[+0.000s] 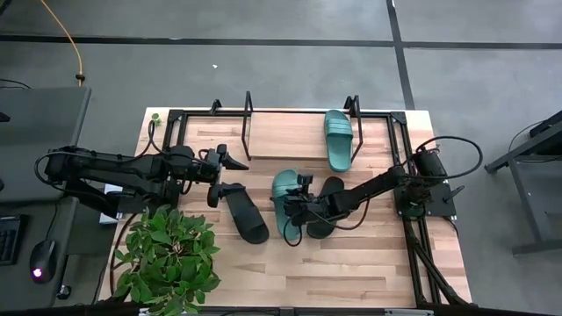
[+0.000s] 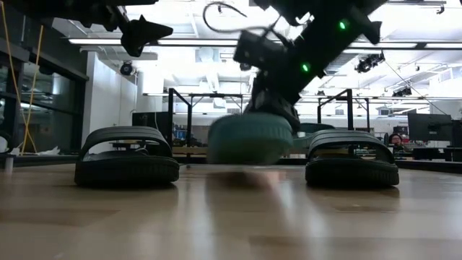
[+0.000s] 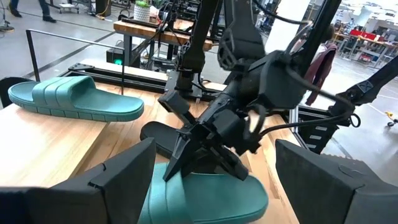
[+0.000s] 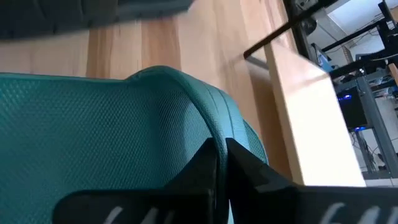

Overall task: Pick and place slides into the shelf
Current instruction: Put the green slides on the shelf

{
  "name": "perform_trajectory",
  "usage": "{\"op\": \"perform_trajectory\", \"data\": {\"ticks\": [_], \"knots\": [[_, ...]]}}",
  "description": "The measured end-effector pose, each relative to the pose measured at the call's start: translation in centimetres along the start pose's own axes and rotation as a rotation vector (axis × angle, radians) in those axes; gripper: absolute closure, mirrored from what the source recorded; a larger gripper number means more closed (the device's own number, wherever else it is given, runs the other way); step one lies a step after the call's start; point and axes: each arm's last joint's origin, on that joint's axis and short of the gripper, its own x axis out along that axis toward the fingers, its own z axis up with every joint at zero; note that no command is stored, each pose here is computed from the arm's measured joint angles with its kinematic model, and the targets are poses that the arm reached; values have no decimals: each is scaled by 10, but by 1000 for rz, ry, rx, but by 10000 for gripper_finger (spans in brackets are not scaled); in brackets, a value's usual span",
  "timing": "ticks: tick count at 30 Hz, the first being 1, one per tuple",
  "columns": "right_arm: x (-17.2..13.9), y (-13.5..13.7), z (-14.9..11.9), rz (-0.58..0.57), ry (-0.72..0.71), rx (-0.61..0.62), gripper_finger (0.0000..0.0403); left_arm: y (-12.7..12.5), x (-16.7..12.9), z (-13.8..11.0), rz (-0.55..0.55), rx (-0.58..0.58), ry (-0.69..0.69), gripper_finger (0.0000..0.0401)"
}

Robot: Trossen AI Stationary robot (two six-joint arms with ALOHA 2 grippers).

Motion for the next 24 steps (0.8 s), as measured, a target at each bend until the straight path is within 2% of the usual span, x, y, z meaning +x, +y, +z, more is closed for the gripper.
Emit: {"op": "perform_trajectory", "data": {"ticks": [6,10,14,24], "knots": [[-9,-5,21,-3,0,4,400,0,0,0,0,-3,2,89],[-14,-6,22,-10,44,-32,400,0,0,-1,1,-4,6,89],[-13,-10,22,-21,62,-10,400,0,0,-1,-7,-3,9,89],[-29,-47,31,0,15,55,401,0,0,-1,-8,14,10,89]]}}
